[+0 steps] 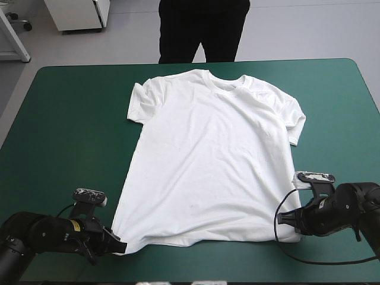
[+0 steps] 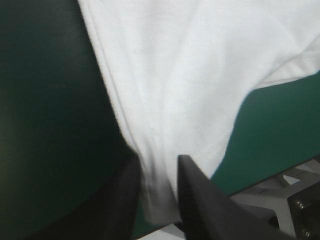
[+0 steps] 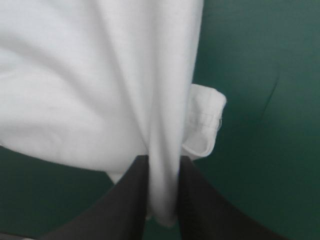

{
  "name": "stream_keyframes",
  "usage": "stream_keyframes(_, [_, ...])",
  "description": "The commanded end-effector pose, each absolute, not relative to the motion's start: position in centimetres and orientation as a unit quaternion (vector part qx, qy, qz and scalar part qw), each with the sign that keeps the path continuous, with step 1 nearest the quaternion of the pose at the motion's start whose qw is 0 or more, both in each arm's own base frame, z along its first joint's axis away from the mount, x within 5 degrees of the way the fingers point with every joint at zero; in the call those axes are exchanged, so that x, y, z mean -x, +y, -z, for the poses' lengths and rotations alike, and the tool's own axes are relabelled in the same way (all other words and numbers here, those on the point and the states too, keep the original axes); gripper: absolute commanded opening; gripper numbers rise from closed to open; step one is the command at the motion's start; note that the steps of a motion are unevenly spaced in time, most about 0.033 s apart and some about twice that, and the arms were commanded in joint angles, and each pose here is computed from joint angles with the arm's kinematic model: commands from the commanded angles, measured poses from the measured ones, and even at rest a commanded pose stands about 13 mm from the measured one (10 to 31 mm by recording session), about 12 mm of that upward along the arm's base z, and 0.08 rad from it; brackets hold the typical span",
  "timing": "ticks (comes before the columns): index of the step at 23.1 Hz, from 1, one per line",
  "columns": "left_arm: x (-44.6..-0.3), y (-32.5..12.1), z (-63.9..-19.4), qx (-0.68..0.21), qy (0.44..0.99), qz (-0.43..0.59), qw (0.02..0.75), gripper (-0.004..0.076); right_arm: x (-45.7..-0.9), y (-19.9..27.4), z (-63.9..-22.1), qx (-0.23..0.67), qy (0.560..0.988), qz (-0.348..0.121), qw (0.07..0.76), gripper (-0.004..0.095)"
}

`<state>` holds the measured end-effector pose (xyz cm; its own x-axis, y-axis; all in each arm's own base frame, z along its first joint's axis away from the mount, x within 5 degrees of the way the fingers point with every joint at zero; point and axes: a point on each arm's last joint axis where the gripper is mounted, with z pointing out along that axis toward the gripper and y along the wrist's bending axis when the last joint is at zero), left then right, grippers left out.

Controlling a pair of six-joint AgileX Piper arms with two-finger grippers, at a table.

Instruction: Fold the cloth

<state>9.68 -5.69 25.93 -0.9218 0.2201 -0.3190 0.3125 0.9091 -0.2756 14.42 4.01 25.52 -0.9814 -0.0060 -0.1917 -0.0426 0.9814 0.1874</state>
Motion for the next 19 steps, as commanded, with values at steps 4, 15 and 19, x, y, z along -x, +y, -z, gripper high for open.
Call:
stream_keyframes(4, [-9.6, -6.0, -27.9, -0.143, 0.963, 0.178, 0.146, 0.0581, -14.3, 4.1, -27.5, 0.023, 0.989, -0.104, 0.099, 0.055])
stream_keyframes(15, [-16.1, -6.3, -36.5, -0.126, 0.948, 0.108, 0.273, 0.0507, -15.8, 2.6, -39.5, 0.014, 0.954, -0.038, 0.297, 0.0553])
stream_keyframes(19, [-21.6, -7.8, -37.1, -0.13, 0.953, 0.087, 0.26, 0.0506, -15.8, 2.6, -40.0, 0.009, 0.951, -0.04, 0.305, 0.0553])
